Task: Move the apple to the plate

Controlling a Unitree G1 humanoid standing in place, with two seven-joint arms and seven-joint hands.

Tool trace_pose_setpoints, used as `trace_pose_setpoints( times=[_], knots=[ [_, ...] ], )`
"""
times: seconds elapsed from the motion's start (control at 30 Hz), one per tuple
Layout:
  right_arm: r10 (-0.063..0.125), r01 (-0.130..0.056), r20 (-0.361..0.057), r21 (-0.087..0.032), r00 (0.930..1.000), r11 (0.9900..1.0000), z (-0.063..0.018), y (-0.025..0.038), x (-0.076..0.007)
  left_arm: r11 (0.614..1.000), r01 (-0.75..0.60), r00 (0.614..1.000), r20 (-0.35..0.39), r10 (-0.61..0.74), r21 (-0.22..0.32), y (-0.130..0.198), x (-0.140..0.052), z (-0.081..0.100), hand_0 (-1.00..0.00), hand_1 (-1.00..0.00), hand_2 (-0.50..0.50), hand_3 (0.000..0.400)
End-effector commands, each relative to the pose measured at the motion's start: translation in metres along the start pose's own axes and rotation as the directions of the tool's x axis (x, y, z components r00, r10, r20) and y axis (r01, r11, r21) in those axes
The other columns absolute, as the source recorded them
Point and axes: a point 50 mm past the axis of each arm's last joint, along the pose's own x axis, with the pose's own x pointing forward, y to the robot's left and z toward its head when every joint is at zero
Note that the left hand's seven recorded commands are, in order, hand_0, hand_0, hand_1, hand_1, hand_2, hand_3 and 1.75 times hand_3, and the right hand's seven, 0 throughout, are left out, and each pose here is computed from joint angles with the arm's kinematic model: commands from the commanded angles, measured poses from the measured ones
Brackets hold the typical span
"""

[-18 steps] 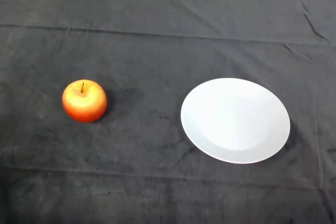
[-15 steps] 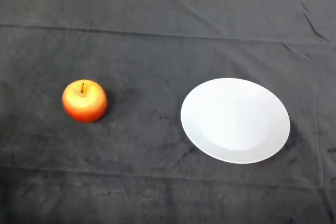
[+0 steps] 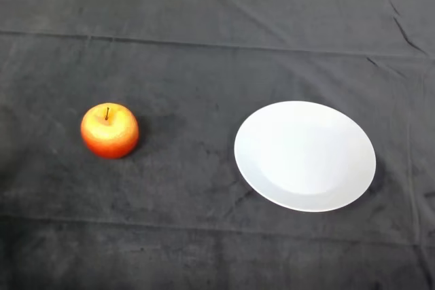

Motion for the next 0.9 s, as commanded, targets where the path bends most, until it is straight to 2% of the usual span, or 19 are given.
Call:
trace_pose_setpoints(
  times=[0.03,0.47,0.9],
  knots=[
    [0.009,-0.009,0.030,0.014,0.9995,0.9999,0.0059,0.0009,0.0008,0.999,0.046,0.998,0.049,-0.045,-0.011,-0.013,0.002,0.011,0.00,0.00,0.00,0.000],
    [0.009,-0.009,0.030,0.013,0.9995,0.9999,0.0058,0.0009,0.0007,0.978,0.210,0.970,0.122,-0.209,0.007,-0.035,-0.007,0.026,0.00,0.00,0.00,0.000],
    [0.008,-0.009,0.029,0.011,0.9995,0.9999,0.0058,0.0010,0.0007,0.950,0.311,0.941,0.138,-0.309,0.010,-0.065,-0.012,0.044,0.00,0.00,0.00,0.000]
  ],
)
